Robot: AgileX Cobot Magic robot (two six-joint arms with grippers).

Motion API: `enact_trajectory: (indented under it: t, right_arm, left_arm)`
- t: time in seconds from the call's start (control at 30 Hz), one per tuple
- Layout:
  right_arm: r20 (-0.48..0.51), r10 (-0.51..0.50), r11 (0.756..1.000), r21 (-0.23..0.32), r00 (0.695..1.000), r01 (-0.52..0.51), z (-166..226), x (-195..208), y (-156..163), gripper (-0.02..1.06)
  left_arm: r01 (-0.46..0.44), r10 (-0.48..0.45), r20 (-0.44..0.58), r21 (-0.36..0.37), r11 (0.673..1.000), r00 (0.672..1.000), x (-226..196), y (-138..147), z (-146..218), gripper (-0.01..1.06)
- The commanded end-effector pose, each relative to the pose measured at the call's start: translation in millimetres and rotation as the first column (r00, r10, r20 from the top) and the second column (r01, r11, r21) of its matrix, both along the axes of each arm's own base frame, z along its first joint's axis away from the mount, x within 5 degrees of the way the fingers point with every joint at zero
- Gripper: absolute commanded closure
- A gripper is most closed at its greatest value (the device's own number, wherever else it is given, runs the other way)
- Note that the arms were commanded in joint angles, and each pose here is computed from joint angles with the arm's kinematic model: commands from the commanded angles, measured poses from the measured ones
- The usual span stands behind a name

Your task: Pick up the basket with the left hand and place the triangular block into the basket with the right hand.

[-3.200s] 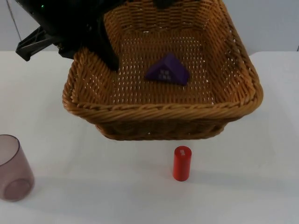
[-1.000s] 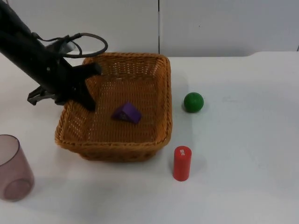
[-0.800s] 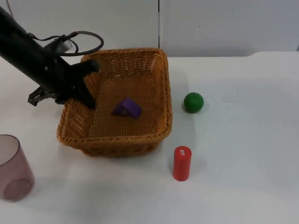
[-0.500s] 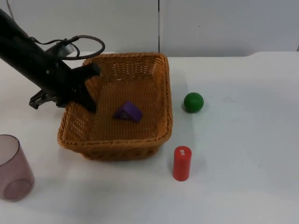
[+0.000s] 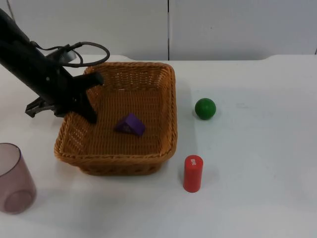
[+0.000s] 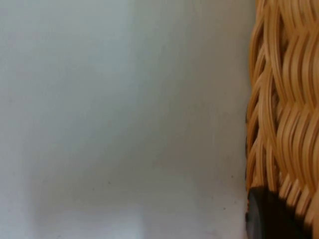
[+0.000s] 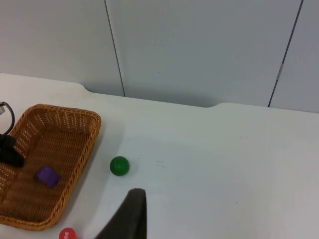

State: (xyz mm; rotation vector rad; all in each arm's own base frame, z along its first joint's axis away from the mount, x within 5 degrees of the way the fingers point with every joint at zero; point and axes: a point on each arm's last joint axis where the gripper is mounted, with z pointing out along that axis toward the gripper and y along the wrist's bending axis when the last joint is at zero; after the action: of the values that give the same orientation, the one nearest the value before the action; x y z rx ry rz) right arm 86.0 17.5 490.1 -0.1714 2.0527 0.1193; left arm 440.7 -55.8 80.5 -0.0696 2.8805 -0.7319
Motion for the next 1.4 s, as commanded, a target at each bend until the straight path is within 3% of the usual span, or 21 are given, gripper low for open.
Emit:
enact_trajectory:
  t: [0.0,0.33,0.43,0.57,0.6,0.63,0.67,0.73,0.77,0.83,0.87,1.13,1.37]
  right_arm:
    - [0.005,-0.011,1.000,-0.001,1.000,0.011,1,-2,-2,0.00]
    - [0.004,-0.009,1.000,0.000,1.000,0.009,1,-2,-2,0.00]
    - [0.004,-0.009,1.000,0.000,1.000,0.009,1,-2,-2,0.00]
    - [0.006,-0.005,1.000,-0.007,1.000,0.005,1,-2,-2,0.00]
    - [0.006,-0.005,1.000,-0.007,1.000,0.005,1,-2,-2,0.00]
    - [0.006,-0.005,1.000,-0.007,1.000,0.005,1,-2,-2,0.00]
    - [0.006,-0.004,1.000,-0.009,1.000,0.005,1,-2,-2,0.00]
    - [0.006,-0.004,1.000,-0.011,1.000,0.004,1,-2,-2,0.00]
    - [0.006,-0.004,1.000,-0.011,1.000,0.004,1,-2,-2,0.00]
    - [0.006,-0.001,1.000,-0.012,1.000,0.001,1,-2,-2,0.00]
    - [0.006,-0.001,1.000,-0.012,1.000,0.001,1,-2,-2,0.00]
    - [0.007,0.001,1.000,-0.016,1.000,-0.001,1,-2,-2,0.00]
    - [0.007,0.001,1.000,-0.016,1.000,-0.001,1,-2,-2,0.00]
  left_arm:
    - [-0.011,0.011,0.008,-0.019,1.000,1.000,2,-1,7,1.05]
    - [0.004,-0.005,-0.011,-0.034,0.999,1.000,0,-2,7,1.05]
    - [0.004,-0.005,-0.015,-0.035,0.999,1.000,-1,-2,7,1.01]
    - [0.016,-0.017,-0.031,-0.043,0.999,0.999,-3,-3,8,0.74]
    - [0.016,-0.017,-0.031,-0.043,0.999,0.999,-3,-3,8,0.74]
    - [0.017,-0.018,-0.032,-0.044,0.999,0.999,-3,-3,8,0.65]
    - [0.017,-0.018,-0.030,-0.044,0.999,0.999,-3,-3,9,0.48]
    - [0.021,-0.022,-0.020,-0.044,0.999,1.000,-3,-3,14,0.23]
    - [0.021,-0.022,-0.020,-0.044,0.999,1.000,-3,-3,14,0.23]
    - [0.015,-0.015,0.008,-0.039,0.999,1.000,-1,-3,22,0.03]
    - [0.013,-0.012,0.030,-0.031,0.999,0.999,0,-2,27,0.00]
    - [0.034,-0.040,0.108,0.057,0.998,0.993,-1,4,60,0.00]
    - [-0.008,-0.013,0.154,0.135,0.991,0.988,-25,9,107,0.00]
